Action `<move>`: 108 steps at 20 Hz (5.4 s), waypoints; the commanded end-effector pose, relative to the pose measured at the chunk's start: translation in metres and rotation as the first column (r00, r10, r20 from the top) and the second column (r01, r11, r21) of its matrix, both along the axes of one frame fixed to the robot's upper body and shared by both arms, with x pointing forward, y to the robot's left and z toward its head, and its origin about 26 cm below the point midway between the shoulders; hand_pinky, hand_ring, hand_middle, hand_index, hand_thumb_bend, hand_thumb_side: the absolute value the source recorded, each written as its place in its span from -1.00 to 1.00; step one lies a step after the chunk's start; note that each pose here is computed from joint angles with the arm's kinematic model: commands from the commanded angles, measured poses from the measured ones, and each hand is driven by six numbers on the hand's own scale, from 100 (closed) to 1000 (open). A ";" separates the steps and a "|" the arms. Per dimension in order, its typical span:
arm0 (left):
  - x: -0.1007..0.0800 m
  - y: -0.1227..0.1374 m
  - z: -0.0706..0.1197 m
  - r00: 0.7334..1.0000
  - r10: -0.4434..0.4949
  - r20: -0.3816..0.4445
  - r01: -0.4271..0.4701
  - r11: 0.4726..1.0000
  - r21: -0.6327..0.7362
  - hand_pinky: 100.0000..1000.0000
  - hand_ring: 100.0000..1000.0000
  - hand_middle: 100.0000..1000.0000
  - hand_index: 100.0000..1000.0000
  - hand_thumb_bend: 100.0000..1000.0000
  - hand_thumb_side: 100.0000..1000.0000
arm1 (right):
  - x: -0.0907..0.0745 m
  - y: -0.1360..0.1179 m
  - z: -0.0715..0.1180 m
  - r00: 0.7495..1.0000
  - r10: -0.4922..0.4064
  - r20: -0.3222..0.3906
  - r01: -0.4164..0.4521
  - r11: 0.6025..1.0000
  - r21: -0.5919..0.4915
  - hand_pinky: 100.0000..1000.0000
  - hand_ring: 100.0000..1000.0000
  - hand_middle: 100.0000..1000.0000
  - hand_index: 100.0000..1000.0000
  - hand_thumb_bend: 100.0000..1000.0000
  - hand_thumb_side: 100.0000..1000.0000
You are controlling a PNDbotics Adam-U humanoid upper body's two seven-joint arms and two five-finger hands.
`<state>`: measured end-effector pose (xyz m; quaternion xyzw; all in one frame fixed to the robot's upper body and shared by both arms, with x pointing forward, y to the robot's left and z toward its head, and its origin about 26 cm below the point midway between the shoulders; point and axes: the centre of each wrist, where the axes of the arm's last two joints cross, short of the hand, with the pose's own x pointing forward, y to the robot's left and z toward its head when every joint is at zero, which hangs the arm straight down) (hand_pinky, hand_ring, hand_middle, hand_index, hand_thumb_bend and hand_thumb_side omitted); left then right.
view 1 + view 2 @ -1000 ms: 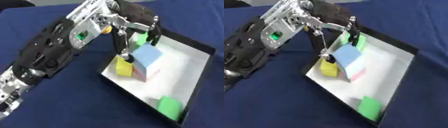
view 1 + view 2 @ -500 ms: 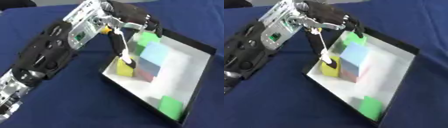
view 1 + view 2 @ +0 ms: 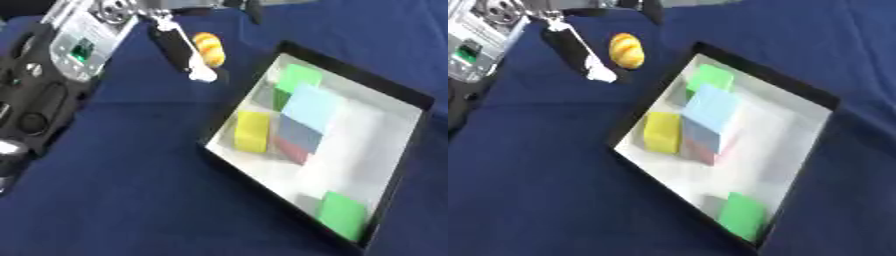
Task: Pick up objects on the table and place them in the box.
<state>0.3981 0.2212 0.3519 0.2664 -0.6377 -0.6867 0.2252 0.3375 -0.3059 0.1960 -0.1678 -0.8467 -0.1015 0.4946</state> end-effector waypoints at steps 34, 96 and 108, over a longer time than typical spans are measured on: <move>0.093 0.062 -0.046 0.916 0.398 -0.053 -0.400 0.896 -0.192 0.60 0.72 0.68 0.67 -0.18 -0.96 | 0.000 0.009 0.014 0.998 0.043 0.036 -0.043 0.999 -0.007 0.56 0.49 0.37 0.57 -1.00 -0.09; 0.056 0.044 -0.001 0.959 0.224 0.172 -0.193 0.964 -0.182 0.46 0.53 0.51 0.62 -0.20 -1.00 | 0.002 0.015 0.012 0.997 0.081 0.017 -0.081 0.997 0.005 0.56 0.48 0.36 0.57 -1.00 -0.06; 0.093 0.064 -0.035 0.872 0.483 0.082 -0.468 0.871 -0.149 0.70 0.79 0.66 0.78 0.10 -1.00 | 0.004 0.021 0.014 0.994 0.103 0.021 -0.104 0.995 0.012 0.56 0.48 0.36 0.57 -1.00 -0.04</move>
